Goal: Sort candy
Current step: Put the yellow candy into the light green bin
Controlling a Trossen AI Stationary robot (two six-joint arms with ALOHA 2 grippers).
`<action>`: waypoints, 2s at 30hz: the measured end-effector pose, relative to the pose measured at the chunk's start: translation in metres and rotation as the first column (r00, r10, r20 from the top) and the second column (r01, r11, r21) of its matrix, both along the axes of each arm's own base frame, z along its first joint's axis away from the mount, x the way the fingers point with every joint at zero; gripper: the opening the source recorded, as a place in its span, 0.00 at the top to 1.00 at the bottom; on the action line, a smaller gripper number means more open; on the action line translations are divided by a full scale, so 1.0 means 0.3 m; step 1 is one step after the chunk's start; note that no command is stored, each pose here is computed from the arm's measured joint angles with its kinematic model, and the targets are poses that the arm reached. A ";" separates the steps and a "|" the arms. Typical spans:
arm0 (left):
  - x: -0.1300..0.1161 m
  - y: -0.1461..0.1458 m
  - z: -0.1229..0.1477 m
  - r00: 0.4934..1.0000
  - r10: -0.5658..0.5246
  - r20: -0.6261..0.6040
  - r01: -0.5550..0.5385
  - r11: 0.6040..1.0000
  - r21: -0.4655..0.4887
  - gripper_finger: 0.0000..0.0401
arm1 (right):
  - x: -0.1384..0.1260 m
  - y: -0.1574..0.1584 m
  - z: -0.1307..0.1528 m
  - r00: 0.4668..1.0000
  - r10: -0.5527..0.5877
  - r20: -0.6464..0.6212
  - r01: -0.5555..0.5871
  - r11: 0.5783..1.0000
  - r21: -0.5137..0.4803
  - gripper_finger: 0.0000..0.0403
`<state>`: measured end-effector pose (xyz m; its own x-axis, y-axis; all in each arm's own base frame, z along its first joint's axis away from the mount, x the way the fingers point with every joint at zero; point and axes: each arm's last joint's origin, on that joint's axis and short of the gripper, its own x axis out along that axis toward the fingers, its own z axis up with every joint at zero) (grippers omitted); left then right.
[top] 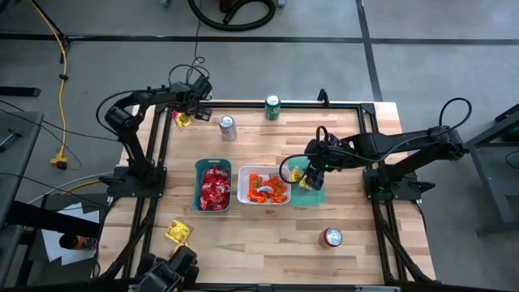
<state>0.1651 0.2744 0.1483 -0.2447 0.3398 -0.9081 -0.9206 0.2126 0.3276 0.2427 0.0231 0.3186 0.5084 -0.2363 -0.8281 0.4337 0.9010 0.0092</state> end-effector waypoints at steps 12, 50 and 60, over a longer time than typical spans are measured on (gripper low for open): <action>-0.010 -0.035 0.148 0.981 -0.158 0.111 0.152 0.987 0.055 0.96 | 0.004 -0.003 0.003 1.000 -0.015 0.017 0.016 0.999 -0.029 0.31; 0.401 -0.905 0.562 0.115 -0.962 0.248 0.689 0.257 0.678 1.00 | 0.205 -0.015 0.089 0.804 -0.162 0.572 0.061 0.979 0.192 0.31; 0.450 -0.947 0.529 0.057 -0.968 0.246 0.699 0.215 0.683 1.00 | 0.284 -0.040 0.009 0.799 -0.294 0.524 0.132 0.937 0.324 0.31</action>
